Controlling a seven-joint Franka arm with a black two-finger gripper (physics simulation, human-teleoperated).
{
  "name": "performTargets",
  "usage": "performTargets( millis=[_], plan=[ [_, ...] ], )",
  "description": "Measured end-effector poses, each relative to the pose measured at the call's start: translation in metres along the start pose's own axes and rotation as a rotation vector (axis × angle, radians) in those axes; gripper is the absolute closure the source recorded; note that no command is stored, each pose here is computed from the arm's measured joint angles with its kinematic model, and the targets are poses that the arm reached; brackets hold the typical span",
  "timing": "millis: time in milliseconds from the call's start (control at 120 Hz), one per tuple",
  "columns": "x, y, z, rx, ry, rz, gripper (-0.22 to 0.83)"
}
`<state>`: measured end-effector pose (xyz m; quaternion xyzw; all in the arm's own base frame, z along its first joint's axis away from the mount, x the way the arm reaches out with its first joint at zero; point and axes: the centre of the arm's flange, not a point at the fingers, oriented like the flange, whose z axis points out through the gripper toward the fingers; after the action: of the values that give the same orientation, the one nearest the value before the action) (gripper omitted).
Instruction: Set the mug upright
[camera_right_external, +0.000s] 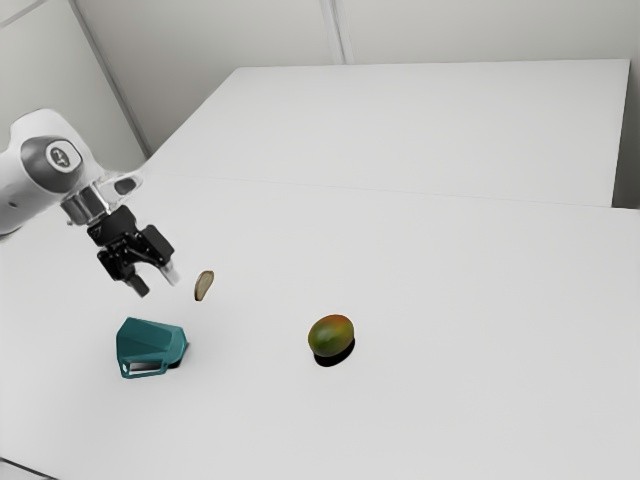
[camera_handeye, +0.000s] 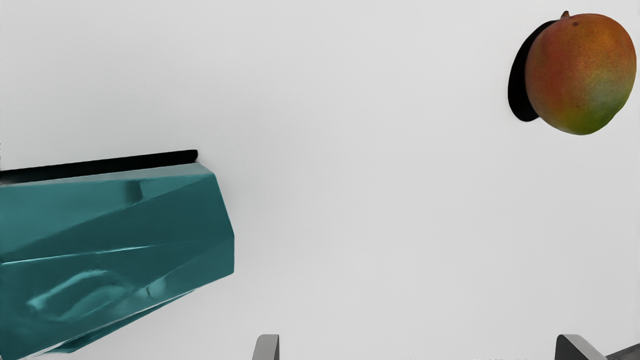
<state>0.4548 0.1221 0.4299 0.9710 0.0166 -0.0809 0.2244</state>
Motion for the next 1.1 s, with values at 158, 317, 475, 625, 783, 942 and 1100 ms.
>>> performTargets(
  millis=[158,317,475,625,783,942,1100],
  plan=[
    [-0.017,-0.037,0.007,-0.068,0.026,0.014,0.00],
    [-0.036,-0.078,0.006,-0.114,0.066,0.022,0.00],
    [-0.048,-0.115,0.006,-0.150,0.092,0.024,0.00],
    [-0.050,-0.147,0.016,-0.197,0.099,0.025,0.00],
    [-0.048,-0.175,0.021,-0.245,0.123,0.029,0.00],
    [-0.037,-0.187,0.032,-0.289,0.133,0.056,0.00],
    [-0.028,-0.190,0.040,-0.320,0.147,0.084,0.00]
  ],
)
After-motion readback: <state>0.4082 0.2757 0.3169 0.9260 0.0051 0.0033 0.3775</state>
